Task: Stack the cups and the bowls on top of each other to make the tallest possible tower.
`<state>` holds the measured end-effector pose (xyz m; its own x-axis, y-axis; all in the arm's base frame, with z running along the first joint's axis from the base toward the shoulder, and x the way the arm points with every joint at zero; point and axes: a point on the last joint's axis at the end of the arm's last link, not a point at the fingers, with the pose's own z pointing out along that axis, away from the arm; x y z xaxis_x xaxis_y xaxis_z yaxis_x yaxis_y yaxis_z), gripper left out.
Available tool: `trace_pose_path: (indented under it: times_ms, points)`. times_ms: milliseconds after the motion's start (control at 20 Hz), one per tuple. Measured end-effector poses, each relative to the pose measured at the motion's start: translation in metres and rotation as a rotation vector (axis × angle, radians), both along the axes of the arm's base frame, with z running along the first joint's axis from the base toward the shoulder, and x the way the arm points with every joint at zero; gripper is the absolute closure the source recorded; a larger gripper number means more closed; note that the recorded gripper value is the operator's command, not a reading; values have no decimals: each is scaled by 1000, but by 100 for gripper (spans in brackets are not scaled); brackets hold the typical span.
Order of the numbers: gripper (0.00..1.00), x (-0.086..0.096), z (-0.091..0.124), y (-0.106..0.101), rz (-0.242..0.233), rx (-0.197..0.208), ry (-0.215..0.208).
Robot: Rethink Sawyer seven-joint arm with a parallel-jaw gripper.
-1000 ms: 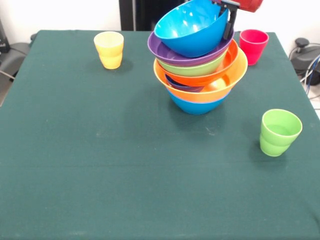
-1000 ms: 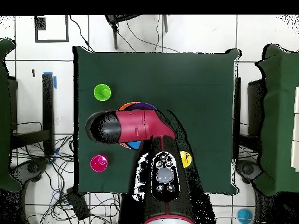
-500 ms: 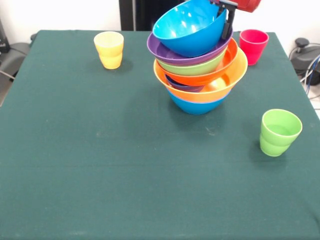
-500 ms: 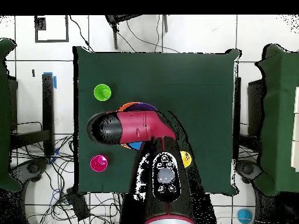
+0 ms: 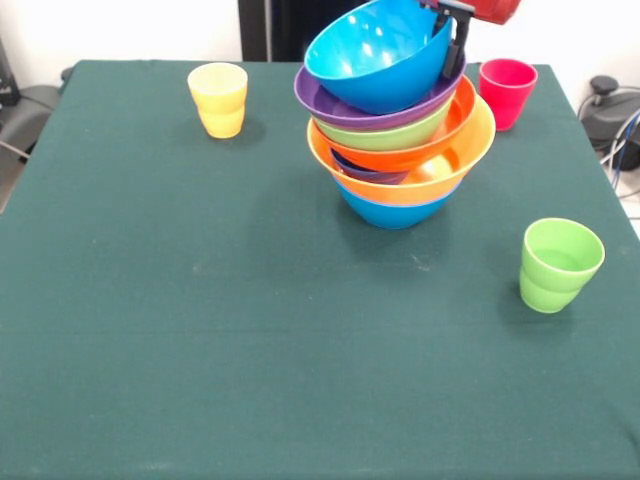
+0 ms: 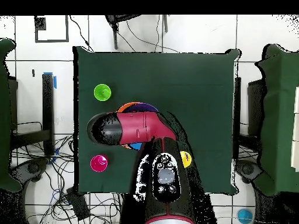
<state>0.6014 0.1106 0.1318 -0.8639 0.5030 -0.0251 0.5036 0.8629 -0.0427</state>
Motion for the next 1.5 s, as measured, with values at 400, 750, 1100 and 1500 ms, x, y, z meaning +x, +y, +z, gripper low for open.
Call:
trace_pose_path:
  times_ms: [400, 750, 1100, 1500]
  points:
    - [0, -6, -4, 2, 3, 2, 1]
    - [0, -9, -5, 3, 5, 3, 7]
    - [0, -9, 3, 4, 8, 1, -4]
    - [0, -3, 25, 10, 6, 4, -39]
